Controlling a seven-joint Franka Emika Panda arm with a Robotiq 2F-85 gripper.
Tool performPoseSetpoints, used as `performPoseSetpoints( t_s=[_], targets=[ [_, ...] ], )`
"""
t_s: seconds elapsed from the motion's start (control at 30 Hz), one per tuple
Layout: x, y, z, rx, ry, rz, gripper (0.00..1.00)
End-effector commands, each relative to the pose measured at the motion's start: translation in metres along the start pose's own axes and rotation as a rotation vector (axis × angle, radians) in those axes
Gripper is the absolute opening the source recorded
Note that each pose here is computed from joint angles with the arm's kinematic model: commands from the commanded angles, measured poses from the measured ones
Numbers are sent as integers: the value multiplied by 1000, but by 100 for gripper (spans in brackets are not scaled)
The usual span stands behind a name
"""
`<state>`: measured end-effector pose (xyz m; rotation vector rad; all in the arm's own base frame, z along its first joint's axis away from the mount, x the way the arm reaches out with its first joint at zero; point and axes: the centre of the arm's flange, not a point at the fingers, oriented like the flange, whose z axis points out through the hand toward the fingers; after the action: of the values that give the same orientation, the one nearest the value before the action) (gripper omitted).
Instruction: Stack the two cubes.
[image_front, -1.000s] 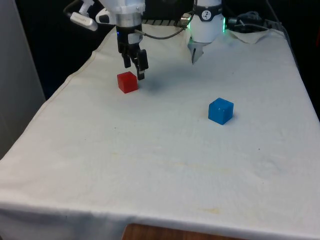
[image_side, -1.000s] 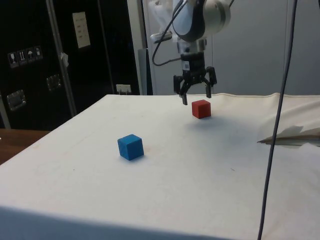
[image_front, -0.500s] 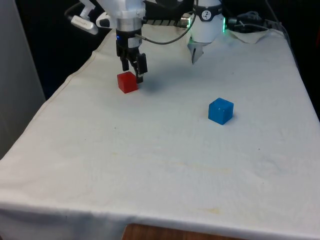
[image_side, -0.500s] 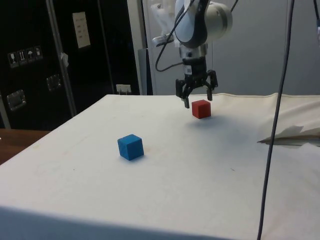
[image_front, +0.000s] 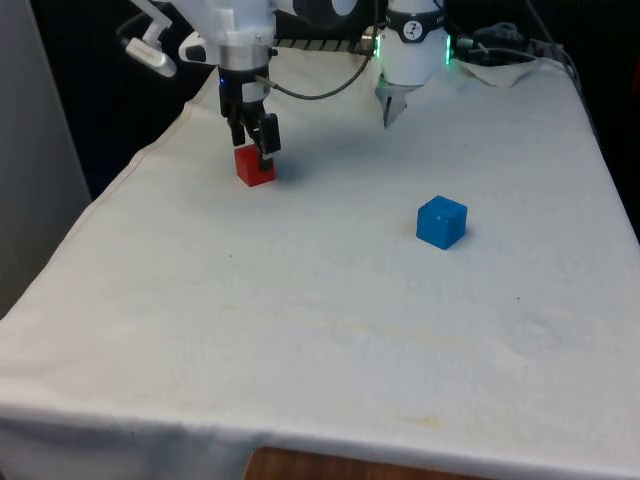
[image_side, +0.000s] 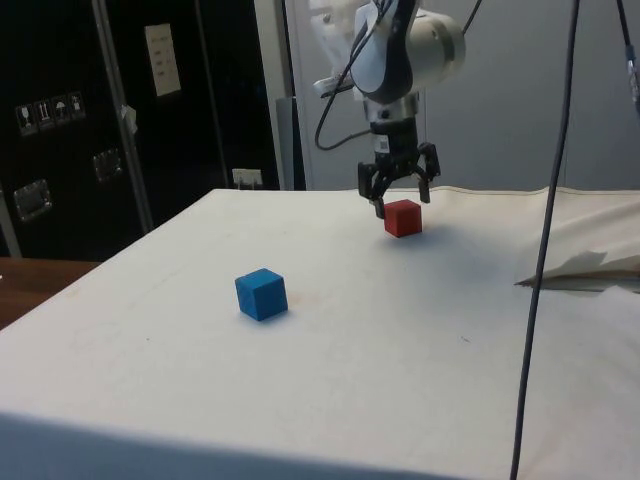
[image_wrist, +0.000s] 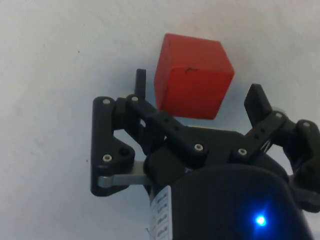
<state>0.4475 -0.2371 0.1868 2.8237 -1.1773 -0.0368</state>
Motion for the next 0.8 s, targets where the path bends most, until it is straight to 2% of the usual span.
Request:
performPoseSetpoints(
  t_s=[0.0, 0.13, 0.17, 0.2, 0.27, 0.33, 0.43, 0.47, 0.5, 0.53, 0.57, 0.77],
  targets=[
    [1, -1, 1, 19, 3, -1, 100],
    [4, 1, 8, 19, -1, 0, 100],
    [4, 2, 9, 5, -7, 1, 100],
    [4, 2, 8, 18, -1, 0, 100],
    [5, 2, 9, 14, -2, 0, 98],
    [5, 3, 9, 13, -2, 1, 80],
    [5, 3, 10, 3, -7, 2, 45],
    [5, 3, 10, 11, -2, 2, 45],
    [5, 3, 10, 11, -2, 1, 29],
    [5, 3, 10, 10, -2, 1, 8],
    [5, 3, 9, 11, -1, 2, 1],
    [5, 3, 10, 10, -2, 2, 2]
  ],
)
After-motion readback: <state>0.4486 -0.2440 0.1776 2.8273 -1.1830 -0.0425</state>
